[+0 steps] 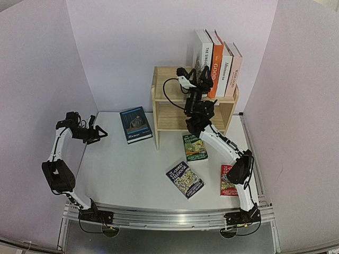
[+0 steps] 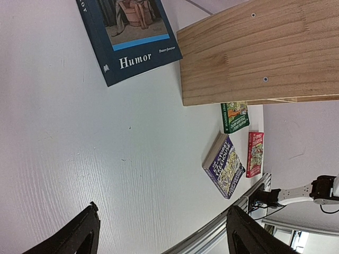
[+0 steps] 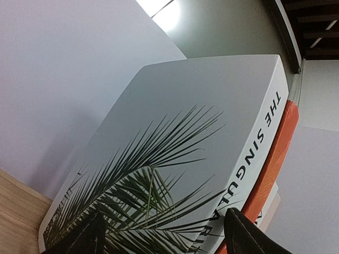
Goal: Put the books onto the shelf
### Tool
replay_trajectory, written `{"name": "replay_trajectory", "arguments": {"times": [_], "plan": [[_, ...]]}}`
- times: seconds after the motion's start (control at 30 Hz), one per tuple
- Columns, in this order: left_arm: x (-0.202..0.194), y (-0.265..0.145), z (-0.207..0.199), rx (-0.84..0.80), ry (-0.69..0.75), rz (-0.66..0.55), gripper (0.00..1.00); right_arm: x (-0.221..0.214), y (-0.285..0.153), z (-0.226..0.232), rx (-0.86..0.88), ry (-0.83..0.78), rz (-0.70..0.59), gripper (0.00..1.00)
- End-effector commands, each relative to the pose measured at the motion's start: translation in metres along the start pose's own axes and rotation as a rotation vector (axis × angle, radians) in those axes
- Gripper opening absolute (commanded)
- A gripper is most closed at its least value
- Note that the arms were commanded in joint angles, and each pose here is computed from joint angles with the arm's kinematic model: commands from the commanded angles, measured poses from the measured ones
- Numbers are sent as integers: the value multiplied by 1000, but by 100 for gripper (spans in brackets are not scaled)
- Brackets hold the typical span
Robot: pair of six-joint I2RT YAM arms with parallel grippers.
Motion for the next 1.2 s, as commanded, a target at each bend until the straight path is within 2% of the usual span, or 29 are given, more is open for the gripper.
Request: {"name": "replay_trajectory", "arguments": {"times": [0.0,0.2,0.3,0.37,0.43,0.6,0.7,0.83,0.97,1.17], "plan": [[0,1,-3,-19,22,4,82,9,2,-30,-47,48,1,75],[0,6,1,1,33,8,82,16,-3,-33,-42,58,-12,76],[0,19,0,72,129,52,83,27,-10,-38,-34,73,-25,78],[-5,35,-4,147,251,131,83,36,-16,-45,-28,95,-37,80],[-5,56,-10,231,436,193,84,45,-25,-51,-10,110,-39,81],[7,107,-21,404,895,252,88,52,-48,-67,104,163,9,84],[20,140,-26,479,1152,237,98,45,-59,-76,209,204,75,84],[34,188,-30,537,1366,198,100,31,-76,-90,291,268,186,84],[53,228,-28,615,1447,158,100,25,-94,-103,332,308,256,84],[72,271,-5,739,1466,170,99,9,-120,-107,398,332,356,85]]}}
Point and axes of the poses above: each gripper's point midway between its finger pads, its own y axis out along the fingers, its own z axis along the line the jaws close on, x = y × z, the point moved 7 cm from there along -y, back along the fingers, and after that the axes turned 1 degree about -y, right-handed, at the moved point
